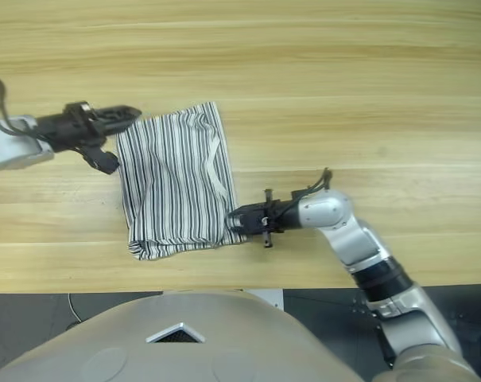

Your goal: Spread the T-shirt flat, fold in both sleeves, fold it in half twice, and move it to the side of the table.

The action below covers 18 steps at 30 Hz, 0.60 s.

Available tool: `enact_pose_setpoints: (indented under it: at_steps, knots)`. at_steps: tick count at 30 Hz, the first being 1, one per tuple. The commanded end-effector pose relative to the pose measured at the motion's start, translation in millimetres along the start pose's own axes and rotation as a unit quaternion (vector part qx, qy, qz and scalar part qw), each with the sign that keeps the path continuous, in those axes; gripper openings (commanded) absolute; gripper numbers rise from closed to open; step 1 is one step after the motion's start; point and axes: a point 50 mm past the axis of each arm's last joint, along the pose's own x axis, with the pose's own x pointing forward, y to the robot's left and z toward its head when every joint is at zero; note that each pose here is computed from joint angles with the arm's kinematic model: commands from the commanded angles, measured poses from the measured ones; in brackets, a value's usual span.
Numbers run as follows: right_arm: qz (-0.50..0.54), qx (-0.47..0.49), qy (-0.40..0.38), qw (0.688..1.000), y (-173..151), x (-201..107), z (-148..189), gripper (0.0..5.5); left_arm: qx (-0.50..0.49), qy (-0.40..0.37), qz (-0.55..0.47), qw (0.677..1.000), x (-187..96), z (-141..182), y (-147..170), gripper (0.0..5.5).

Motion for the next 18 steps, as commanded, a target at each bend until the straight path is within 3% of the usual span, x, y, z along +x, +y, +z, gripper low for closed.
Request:
enact_pose_setpoints:
  at_steps: [1, 3, 6, 7, 10, 13, 18]
  knots:
    - [0.057, 0.002, 0.028, 0.998, -1, -54, 12, 1.5, -0.284, -0.065, 0.037, 0.956, -33, 41, 22, 2.0]
    - [0.069, 0.047, 0.013, 0.996, -8, -73, 10, 1.5, -0.412, -0.103, 0.006, 0.906, -56, 60, 18, 2.0]
    - [0.046, 0.101, -0.041, 0.993, -23, -82, 8, 1.5, -0.498, -0.101, -0.085, 0.857, -87, 70, -1, 2.32]
    - [0.023, 0.093, -0.032, 0.995, -28, -80, 3, 1.5, -0.513, -0.096, -0.128, 0.843, -98, 75, -12, 2.52]
    - [-0.004, -0.072, 0.053, 0.996, -26, -61, -20, 1.99, -0.558, -0.095, -0.235, 0.79, -122, 100, -38, 2.99]
    - [0.01, -0.171, 0.044, 0.984, -16, -45, -30, 2.56, -0.568, -0.092, -0.262, 0.775, -129, 103, -41, 3.49]
    - [0.021, -0.226, 0.013, 0.974, -3, -32, -38, 3.35, -0.559, -0.095, -0.272, 0.778, -127, 107, -45, 4.16]
